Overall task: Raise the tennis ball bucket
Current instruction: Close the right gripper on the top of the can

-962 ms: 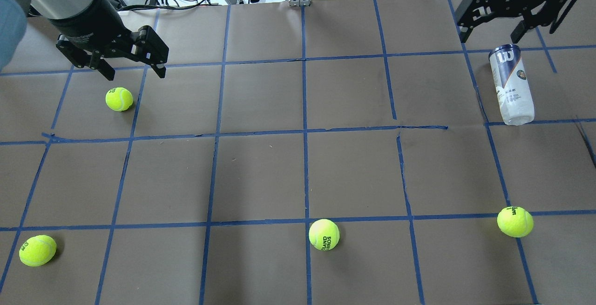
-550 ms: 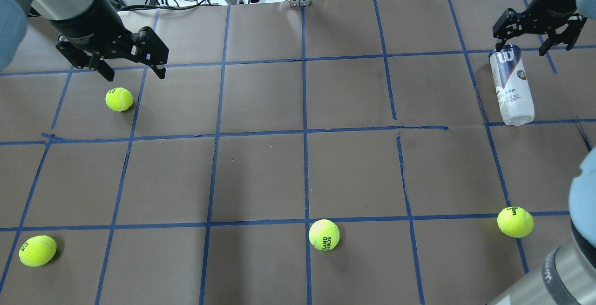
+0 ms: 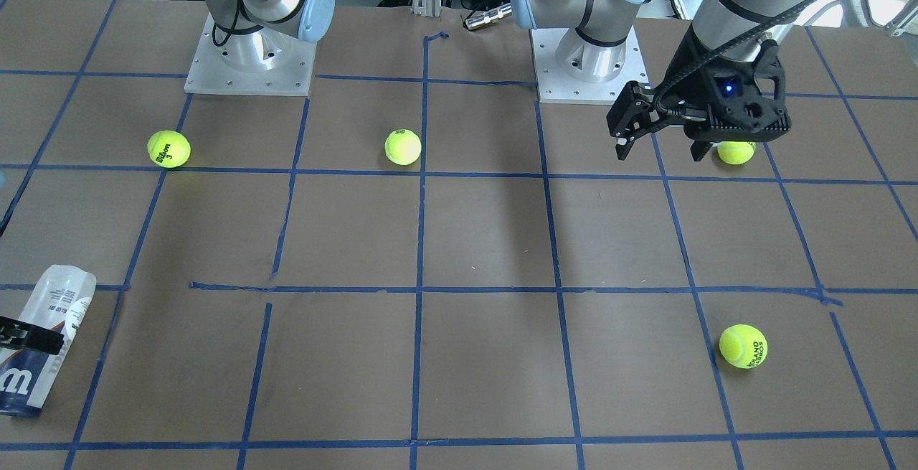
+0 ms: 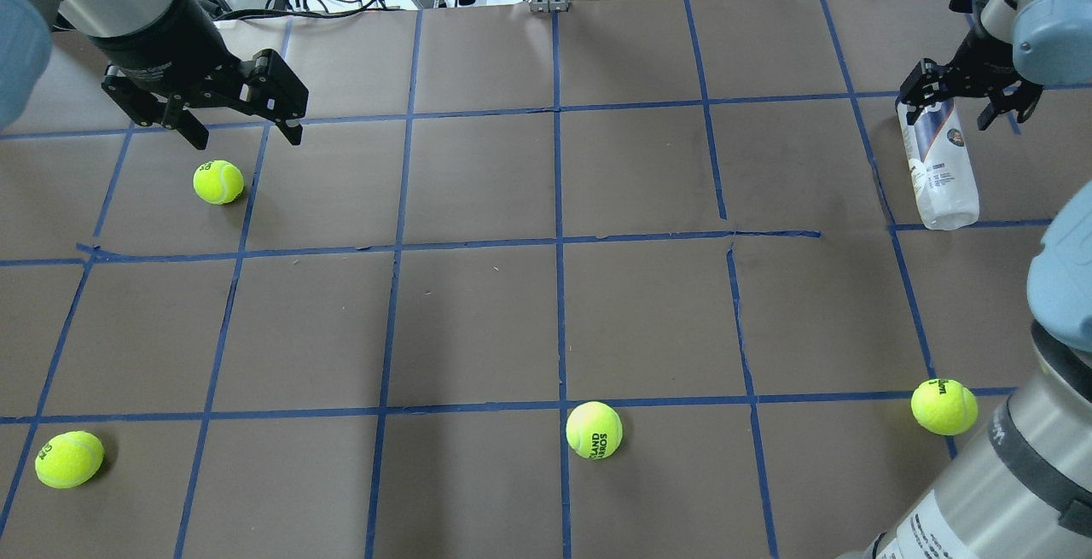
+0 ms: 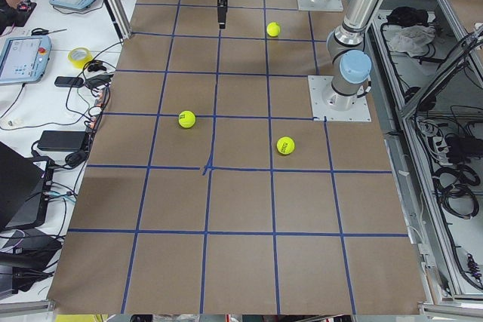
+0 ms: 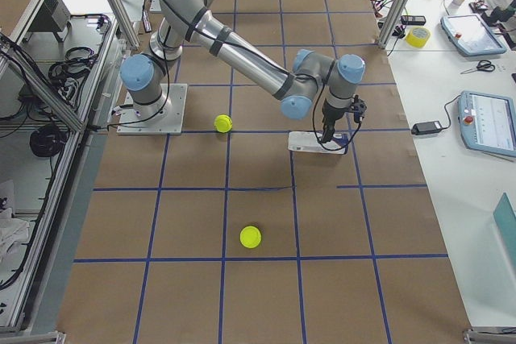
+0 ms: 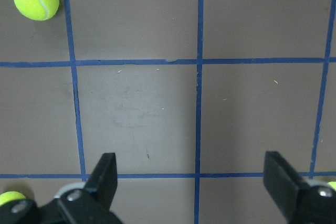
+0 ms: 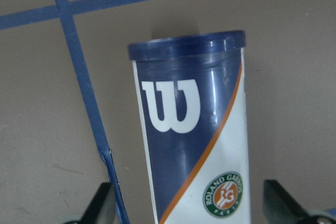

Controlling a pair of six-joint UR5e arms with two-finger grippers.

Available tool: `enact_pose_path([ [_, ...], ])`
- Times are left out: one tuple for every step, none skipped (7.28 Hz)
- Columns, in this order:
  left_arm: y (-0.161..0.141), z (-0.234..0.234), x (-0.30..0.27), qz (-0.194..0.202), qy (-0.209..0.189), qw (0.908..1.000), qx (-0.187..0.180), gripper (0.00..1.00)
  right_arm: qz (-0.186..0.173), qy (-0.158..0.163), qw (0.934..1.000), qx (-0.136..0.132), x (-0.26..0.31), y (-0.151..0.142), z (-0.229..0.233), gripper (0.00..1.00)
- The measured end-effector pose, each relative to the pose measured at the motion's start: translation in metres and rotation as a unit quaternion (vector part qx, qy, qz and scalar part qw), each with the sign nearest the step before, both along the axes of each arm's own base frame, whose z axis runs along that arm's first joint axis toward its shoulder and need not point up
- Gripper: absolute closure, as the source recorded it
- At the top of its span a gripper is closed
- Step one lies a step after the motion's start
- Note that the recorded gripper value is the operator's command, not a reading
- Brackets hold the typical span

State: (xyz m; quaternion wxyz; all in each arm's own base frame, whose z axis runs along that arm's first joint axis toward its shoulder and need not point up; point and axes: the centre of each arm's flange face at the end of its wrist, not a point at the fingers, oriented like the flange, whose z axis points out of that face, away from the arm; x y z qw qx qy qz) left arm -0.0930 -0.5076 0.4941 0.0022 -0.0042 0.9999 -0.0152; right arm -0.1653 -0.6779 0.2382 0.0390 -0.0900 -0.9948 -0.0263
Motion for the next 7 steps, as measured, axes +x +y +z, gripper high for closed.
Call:
enact_pose_path([
  [0.0,-0.001,0.0,0.0,0.0,1.0,0.001,0.0,0.008,-0.001,1.0,0.005,-0.002,-0.002,-0.014,0.0],
  [-0.001,-0.001,0.0,0.0,0.001,1.0,0.001,0.0,0.015,-0.002,0.9998,0.009,-0.004,-0.004,-0.026,0.0],
  [-0.001,-0.001,0.002,0.0,0.0,1.0,0.0,0.0,0.016,-0.004,0.9998,0.013,-0.008,-0.005,-0.038,0.0],
  [-0.001,0.0,0.003,0.001,0.0,1.0,-0.001,0.0,0.018,-0.006,0.9997,0.017,-0.013,-0.004,-0.045,0.0],
  [-0.001,0.0,0.004,0.001,0.0,1.0,-0.002,0.0,0.022,-0.007,0.9995,0.02,-0.017,-0.003,-0.05,0.0],
  [-0.001,0.0,0.004,0.001,-0.001,1.0,-0.002,0.0,0.025,-0.009,0.9994,0.024,-0.018,-0.002,-0.053,0.01],
  [-0.001,0.001,0.005,0.0,-0.001,1.0,-0.003,0.0,0.028,-0.012,0.9991,0.028,-0.018,-0.001,-0.055,0.06],
])
